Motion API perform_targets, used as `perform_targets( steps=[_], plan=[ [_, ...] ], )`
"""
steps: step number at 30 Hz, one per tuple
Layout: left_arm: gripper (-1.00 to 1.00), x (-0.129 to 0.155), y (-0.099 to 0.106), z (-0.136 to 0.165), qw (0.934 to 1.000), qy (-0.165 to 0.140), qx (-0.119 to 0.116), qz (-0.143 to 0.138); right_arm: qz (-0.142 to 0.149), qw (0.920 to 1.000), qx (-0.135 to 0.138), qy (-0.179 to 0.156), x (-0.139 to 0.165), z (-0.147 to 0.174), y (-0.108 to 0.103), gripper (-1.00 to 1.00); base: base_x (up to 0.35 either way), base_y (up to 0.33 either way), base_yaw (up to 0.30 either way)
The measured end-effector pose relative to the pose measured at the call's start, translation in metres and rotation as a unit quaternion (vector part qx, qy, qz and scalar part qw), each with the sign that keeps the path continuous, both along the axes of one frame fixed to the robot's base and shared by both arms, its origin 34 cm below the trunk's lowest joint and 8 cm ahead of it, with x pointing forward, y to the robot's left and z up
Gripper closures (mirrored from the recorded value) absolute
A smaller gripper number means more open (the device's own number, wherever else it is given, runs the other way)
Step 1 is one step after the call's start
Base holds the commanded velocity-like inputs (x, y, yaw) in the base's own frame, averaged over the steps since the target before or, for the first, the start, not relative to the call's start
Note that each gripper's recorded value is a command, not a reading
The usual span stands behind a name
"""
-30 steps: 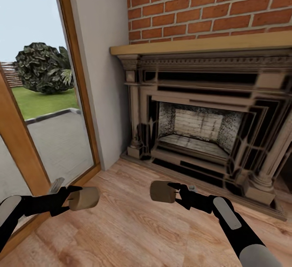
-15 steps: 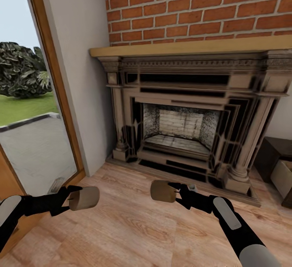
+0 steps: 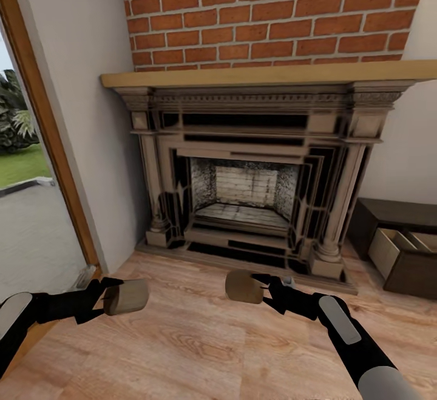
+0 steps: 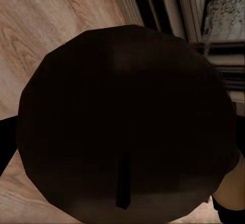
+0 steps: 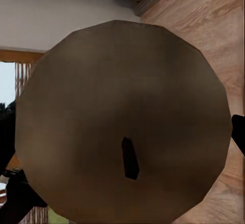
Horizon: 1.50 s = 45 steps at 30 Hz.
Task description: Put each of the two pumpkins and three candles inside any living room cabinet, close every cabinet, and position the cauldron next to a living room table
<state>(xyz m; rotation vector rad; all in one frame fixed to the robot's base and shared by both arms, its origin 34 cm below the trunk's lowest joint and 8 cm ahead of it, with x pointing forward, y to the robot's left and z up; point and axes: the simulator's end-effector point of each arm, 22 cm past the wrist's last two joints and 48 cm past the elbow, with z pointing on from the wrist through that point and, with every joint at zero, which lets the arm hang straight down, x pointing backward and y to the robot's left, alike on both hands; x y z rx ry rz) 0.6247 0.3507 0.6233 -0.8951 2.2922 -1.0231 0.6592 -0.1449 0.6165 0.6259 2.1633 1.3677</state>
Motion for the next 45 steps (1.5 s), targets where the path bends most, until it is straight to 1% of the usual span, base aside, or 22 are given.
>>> perform_targets(
  steps=[27,33,45],
  plan=[
    [1.00,0.000,0.001,0.011,0.9999,-0.010,-0.001,0.001,-0.001,1.0000,0.000,-0.010,0.000,0.011,-0.001,1.00,0.000,0.000,-0.265],
    [1.00,0.000,0.001,0.012,0.9999,-0.012,0.000,0.001,-0.004,1.0000,0.002,0.003,-0.003,0.002,-0.002,1.00,0.000,0.000,-0.275],
    [1.00,0.000,0.000,0.014,0.9999,-0.014,0.000,0.000,-0.007,1.0000,0.004,-0.001,-0.002,0.004,-0.003,1.00,0.000,0.000,-0.275]
  ],
)
